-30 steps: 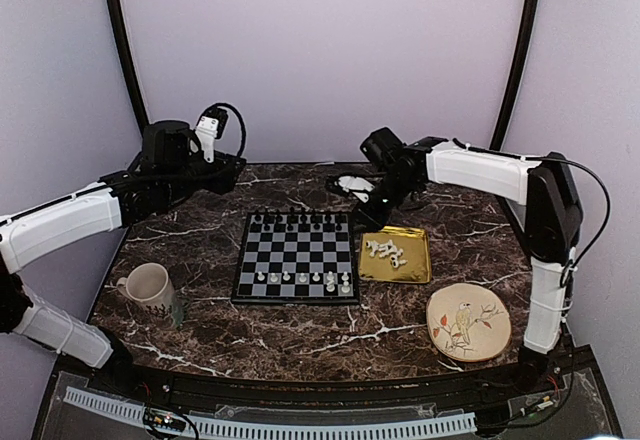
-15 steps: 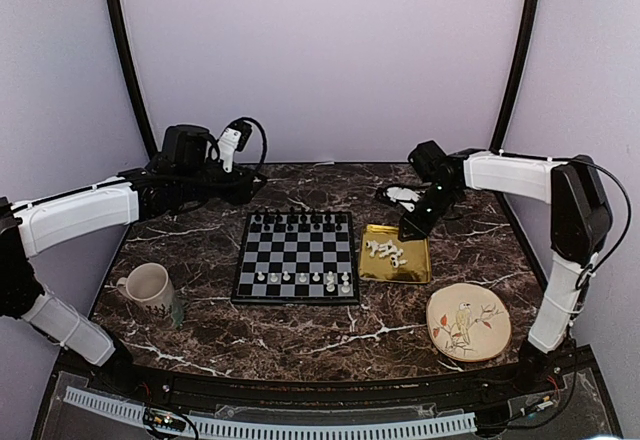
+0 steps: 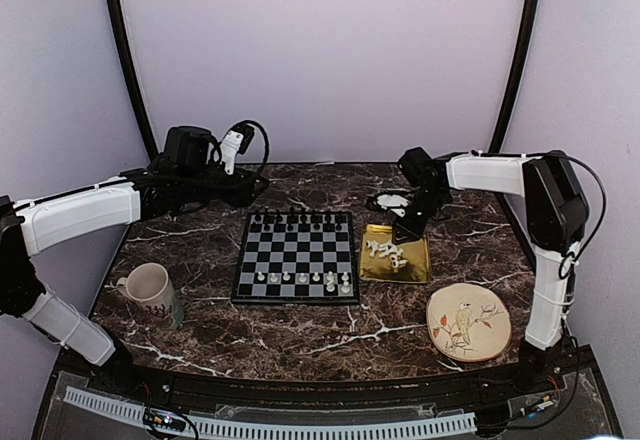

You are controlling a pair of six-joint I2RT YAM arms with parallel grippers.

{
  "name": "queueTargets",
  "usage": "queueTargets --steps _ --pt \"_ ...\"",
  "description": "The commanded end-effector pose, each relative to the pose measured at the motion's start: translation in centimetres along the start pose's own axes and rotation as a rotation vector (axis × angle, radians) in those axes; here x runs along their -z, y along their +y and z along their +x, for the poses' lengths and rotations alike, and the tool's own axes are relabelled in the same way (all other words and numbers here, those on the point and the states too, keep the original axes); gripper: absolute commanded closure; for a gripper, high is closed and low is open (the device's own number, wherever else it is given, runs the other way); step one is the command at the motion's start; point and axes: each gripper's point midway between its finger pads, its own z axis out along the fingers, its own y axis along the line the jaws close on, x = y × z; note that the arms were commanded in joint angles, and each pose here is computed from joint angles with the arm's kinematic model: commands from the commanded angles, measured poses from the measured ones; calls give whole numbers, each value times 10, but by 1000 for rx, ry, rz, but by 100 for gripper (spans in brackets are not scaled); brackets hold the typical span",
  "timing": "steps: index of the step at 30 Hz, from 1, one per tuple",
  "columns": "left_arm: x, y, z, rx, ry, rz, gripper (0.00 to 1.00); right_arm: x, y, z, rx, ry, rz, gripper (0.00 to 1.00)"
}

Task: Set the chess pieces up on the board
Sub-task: Pick up the queen from the storage box.

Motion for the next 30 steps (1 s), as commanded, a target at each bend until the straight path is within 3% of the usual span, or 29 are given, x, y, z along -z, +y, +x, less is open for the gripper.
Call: queueTargets --steps 1,30 --pt "8 -2 -15 -2 -32 9 46 -1 -2 -10 45 -13 -12 79" --pt "7 -2 -14 1 -26 13 46 -32 25 22 58 81 -156 74"
